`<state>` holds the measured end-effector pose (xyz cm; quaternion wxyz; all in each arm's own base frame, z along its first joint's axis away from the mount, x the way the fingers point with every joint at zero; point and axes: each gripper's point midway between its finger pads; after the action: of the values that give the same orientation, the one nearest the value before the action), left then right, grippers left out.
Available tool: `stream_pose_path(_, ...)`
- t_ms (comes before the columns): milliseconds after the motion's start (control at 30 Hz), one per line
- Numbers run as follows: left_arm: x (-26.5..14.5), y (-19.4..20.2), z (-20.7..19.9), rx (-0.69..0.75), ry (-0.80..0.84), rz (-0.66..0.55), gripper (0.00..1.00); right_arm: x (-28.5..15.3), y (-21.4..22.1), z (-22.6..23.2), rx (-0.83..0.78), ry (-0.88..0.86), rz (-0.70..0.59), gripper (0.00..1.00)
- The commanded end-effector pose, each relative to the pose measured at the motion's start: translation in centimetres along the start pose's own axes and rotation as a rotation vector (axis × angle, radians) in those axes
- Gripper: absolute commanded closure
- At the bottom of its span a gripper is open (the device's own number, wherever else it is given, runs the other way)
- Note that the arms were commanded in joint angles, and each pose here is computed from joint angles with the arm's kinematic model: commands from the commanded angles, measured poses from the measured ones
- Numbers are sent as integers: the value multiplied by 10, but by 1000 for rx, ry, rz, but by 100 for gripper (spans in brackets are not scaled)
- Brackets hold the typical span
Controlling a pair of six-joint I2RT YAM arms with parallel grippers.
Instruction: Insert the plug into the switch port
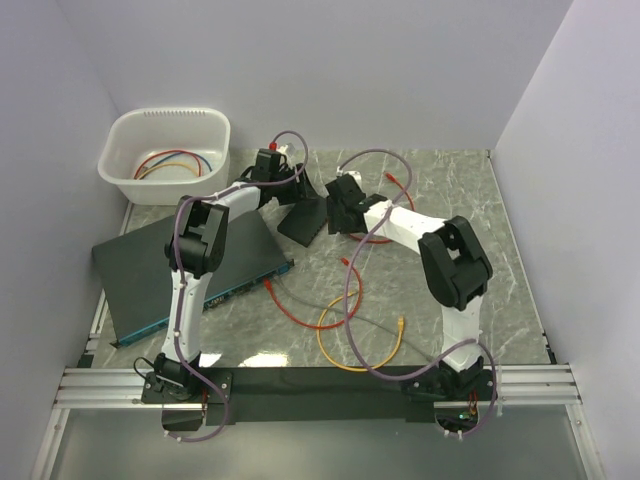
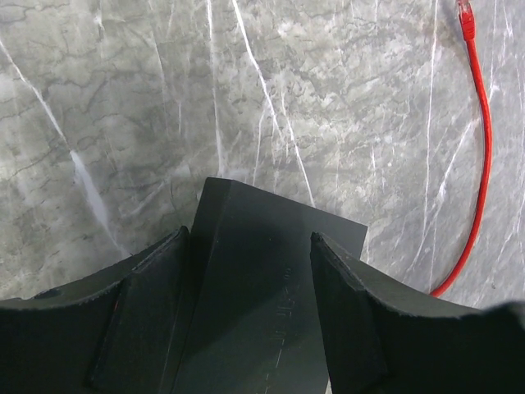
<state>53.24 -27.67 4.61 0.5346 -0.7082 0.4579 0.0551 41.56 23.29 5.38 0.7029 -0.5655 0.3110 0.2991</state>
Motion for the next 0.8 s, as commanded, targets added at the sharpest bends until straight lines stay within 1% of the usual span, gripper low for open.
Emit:
stream_pose_path(0, 6, 10, -4, 26, 31, 27, 33, 18, 6, 6, -24, 7, 19, 37)
stream_pose_path(167, 5, 16, -11, 29, 53, 35, 34, 35, 14, 5, -39, 34, 50, 36)
stream_pose_path(333, 6, 24, -18, 37, 67, 48, 34, 40, 19, 4, -41, 31, 63, 36)
stream_pose_path(400, 5, 25, -20, 45, 74, 50, 34, 40, 19, 4, -39, 32, 61, 38)
stream_pose_path(433, 5, 27, -21, 46, 76, 54, 34, 40, 20, 4, -41, 31, 66, 50)
stream_pose_path(500, 5, 27, -25, 52, 85, 56, 35, 39, 24, 5, -33, 22, 82, 65)
stream_pose_path(533, 4, 28, -26, 52, 88, 56, 35, 37, 29, 2, -32, 21, 94, 74)
stream_pose_path(633, 0, 27, -28, 58, 91, 53, 35, 33, 49, 2, -18, -2, 135, 84)
stream_pose_path(700, -4, 28, -29, 52, 90, 56, 35, 32, 59, 3, -14, -2, 150, 86)
stream_pose_path(767, -8, 35, -31, 42, 91, 66, 36, 30, 71, 2, -23, 3, 168, 92)
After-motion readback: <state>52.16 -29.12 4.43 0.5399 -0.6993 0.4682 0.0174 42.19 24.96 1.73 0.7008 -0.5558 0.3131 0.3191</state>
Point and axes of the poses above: each gripper's point midway between its finger pads, its own x axis out along the fingers, its own z axis along the line the jaws close on, y = z × x, and after that the axes turned 14 degrees about x, right-handed
